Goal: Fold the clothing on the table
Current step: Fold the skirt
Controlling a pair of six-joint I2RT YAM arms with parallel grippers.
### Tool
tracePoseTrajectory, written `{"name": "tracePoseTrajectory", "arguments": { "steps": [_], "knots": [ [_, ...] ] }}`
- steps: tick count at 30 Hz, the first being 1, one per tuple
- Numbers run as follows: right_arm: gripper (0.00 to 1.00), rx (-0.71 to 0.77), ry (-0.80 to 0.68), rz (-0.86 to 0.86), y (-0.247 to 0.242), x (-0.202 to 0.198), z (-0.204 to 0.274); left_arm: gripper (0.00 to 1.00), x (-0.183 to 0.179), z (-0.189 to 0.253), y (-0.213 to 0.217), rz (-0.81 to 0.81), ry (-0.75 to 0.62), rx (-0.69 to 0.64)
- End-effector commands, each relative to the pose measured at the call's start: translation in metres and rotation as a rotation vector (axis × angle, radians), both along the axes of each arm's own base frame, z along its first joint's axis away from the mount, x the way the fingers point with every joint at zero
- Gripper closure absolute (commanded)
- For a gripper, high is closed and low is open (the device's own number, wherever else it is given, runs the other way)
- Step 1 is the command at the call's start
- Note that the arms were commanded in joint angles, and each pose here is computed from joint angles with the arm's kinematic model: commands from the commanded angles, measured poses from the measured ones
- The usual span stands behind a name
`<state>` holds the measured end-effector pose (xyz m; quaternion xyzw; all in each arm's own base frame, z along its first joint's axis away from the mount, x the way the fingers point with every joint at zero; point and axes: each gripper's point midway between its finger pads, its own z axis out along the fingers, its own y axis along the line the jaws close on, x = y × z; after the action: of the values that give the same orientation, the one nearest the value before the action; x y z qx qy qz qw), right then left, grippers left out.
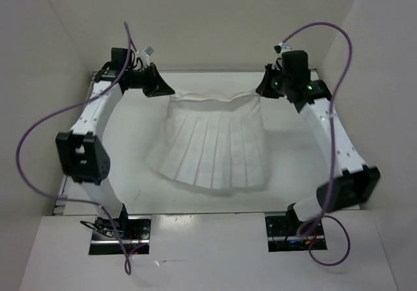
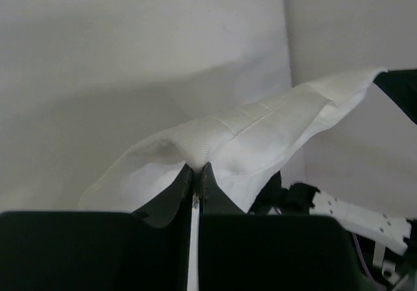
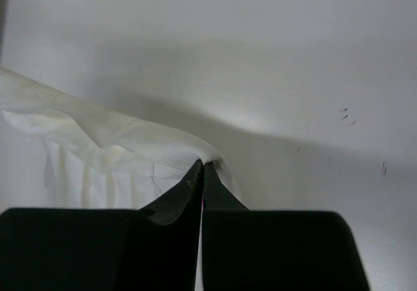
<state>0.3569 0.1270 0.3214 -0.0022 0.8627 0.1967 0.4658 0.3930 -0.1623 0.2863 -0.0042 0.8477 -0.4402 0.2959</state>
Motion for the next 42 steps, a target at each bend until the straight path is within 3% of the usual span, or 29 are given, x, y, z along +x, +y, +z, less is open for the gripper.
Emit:
{"name": "tracePoseTrajectory", "arguments": {
  "steps": [1, 2, 3, 5, 8, 11, 14, 15, 16, 17, 18, 19, 22, 23, 25, 29, 34, 42],
  "knots": [
    [1.0, -0.027, -0.086, -0.105, -0.019, 0.063, 0.029, 1.0, 0.06, 0.02, 0.006, 0.007, -0.103, 0.049],
    [1.0, -0.03, -0.075, -0.105, -0.016, 0.078, 0.024, 1.0, 0.066, 0.03, 0.008, 0.004, -0.101, 0.04],
    [1.0, -0.022, -0.146, -0.127, -0.019, 0.084, 0.055, 1.0, 0.083, 0.061, 0.008, 0.002, -0.188, 0.041],
    [1.0, -0.014, -0.21, -0.149, -0.022, 0.087, 0.083, 1.0, 0.084, 0.087, 0.011, 0.004, -0.224, 0.035],
    [1.0, -0.004, -0.322, -0.176, -0.028, 0.075, 0.127, 1.0, 0.083, 0.118, 0.024, 0.027, -0.297, 0.042],
    [1.0, -0.006, -0.342, -0.164, -0.031, 0.054, 0.131, 1.0, 0.065, 0.128, 0.024, 0.011, -0.332, 0.05],
    [1.0, -0.001, -0.253, -0.126, -0.026, 0.037, 0.091, 1.0, 0.049, 0.085, 0.023, 0.037, -0.256, 0.026],
    [1.0, -0.01, -0.144, -0.115, -0.024, 0.033, 0.046, 1.0, 0.034, 0.079, 0.024, 0.052, -0.251, 0.024],
    [1.0, 0.01, -0.113, -0.1, -0.018, 0.021, 0.034, 1.0, 0.026, 0.019, 0.024, 0.054, -0.115, 0.023],
    [1.0, 0.029, -0.06, -0.061, -0.011, 0.013, 0.014, 1.0, 0.015, -0.007, 0.024, 0.053, -0.057, 0.025],
    [1.0, 0.025, 0.071, -0.054, -0.01, -0.001, -0.037, 1.0, 0.003, -0.024, 0.025, 0.06, -0.033, 0.031],
    [1.0, 0.067, 0.187, -0.014, 0.001, -0.028, -0.075, 1.0, -0.025, -0.084, 0.025, 0.057, 0.124, 0.037],
    [1.0, 0.148, 0.36, 0.011, 0.015, -0.081, -0.113, 1.0, -0.08, -0.146, 0.018, 0.03, 0.281, 0.046],
    [1.0, 0.177, 0.451, 0.048, 0.023, -0.107, -0.132, 1.0, -0.117, -0.176, 0.016, 0.01, 0.366, 0.058],
    [1.0, 0.209, 0.568, 0.065, 0.032, -0.152, -0.138, 1.0, -0.154, -0.192, 0.011, -0.037, 0.44, 0.065],
    [1.0, 0.281, 0.767, 0.09, 0.035, -0.22, -0.142, 0.99, -0.187, -0.163, -0.003, -0.096, 0.458, 0.065],
    [1.0, 0.355, 0.817, 0.101, 0.04, -0.245, -0.136, 0.97, -0.189, -0.146, 0.0, -0.07, 0.443, 0.083],
    [1.0, 0.213, 0.714, -0.096, 0.005, -0.197, -0.15, 0.97, -0.118, -0.119, -0.014, -0.046, 0.351, 0.018]
  ]
}}
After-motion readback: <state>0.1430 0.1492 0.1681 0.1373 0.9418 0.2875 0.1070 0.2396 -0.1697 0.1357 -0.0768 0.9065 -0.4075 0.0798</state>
